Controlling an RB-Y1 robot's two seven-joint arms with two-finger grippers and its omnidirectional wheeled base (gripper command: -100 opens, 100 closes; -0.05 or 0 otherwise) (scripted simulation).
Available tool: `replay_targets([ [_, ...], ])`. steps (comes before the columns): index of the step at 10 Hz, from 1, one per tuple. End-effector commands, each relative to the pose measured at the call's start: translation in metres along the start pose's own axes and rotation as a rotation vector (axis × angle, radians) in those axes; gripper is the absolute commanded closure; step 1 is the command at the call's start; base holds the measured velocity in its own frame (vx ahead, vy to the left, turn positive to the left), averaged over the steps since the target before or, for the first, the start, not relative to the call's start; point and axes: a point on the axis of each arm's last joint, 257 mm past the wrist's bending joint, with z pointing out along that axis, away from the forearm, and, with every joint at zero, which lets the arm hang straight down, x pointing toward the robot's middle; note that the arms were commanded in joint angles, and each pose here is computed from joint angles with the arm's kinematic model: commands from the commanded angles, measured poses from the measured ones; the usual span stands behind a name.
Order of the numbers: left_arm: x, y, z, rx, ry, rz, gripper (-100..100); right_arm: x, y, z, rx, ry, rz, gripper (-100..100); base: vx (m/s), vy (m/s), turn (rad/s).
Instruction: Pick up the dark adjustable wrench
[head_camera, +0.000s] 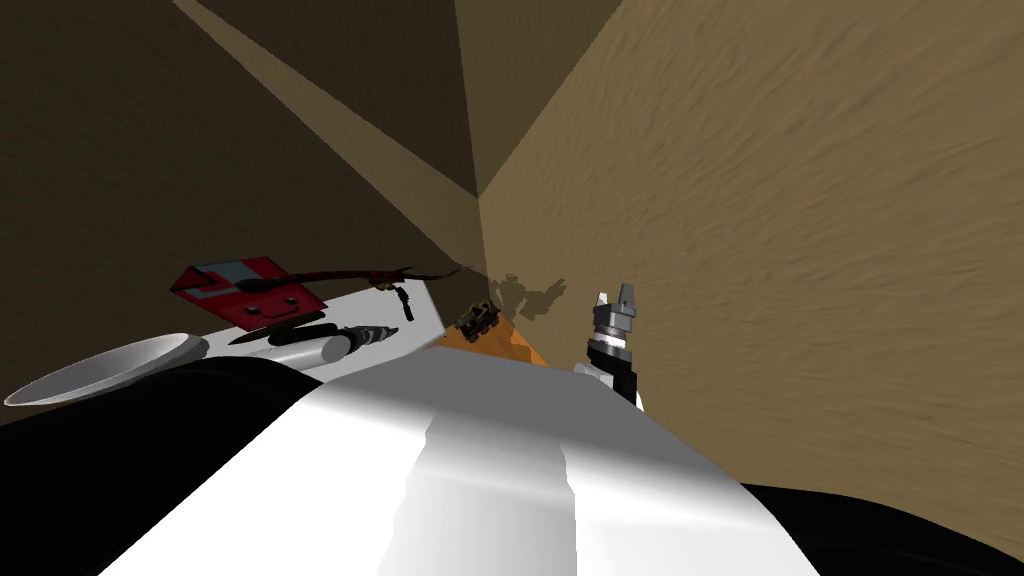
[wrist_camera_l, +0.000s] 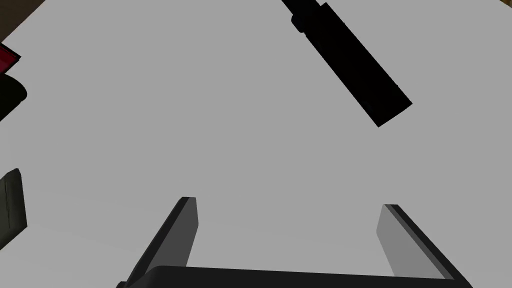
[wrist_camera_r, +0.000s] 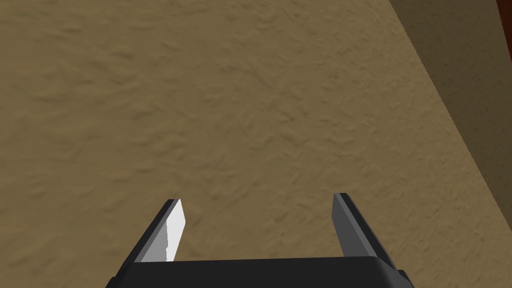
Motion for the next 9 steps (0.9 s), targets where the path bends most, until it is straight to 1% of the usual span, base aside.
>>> replay_targets([
  [1,-0.012,-0.007,-0.003,-0.005,-0.044,-0.075,-100,0.0,0.0,0.0,0.0,0.0,0.0,0,0.054,-0.021,-0.192],
  [2,-0.019,-0.005,-0.004,-0.013,-0.072,-0.085,-100,0.0,0.0,0.0,0.0,0.0,0.0,0,0.051,-0.015,-0.129],
  [3,-0.028,-0.012,-0.007,-0.014,-0.099,-0.15,-100,0.0,0.0,0.0,0.0,0.0,0.0,0,0.081,-0.014,-0.202],
  [4,-0.035,-0.009,-0.008,-0.021,-0.13,-0.164,-100,0.0,0.0,0.0,0.0,0.0,0.0,0,0.071,0.0,-0.121],
  [5,-0.037,-0.009,-0.008,-0.023,-0.135,-0.164,-100,0.0,0.0,0.0,0.0,0.0,0.0,0,0.027,0.006,0.012],
  [6,-0.048,-0.014,-0.012,-0.025,-0.173,-0.238,-100,0.0,0.0,0.0,0.0,0.0,0.0,0,0.046,-0.006,-0.203],
  [7,-0.053,-0.012,-0.013,-0.03,-0.195,-0.241,-100,0.0,0.0,0.0,0.0,0.0,0.0,0,0.063,0.009,-0.11],
  [8,-0.061,-0.017,-0.017,-0.03,-0.223,-0.306,-100,0.0,0.0,0.0,0.0,0.0,0.0,0,0.093,0.02,-0.161],
  [9,-0.067,-0.014,-0.018,-0.035,-0.247,-0.314,-100,0.0,0.0,0.0,0.0,0.0,0.0,0,0.083,0.016,-0.08],
])
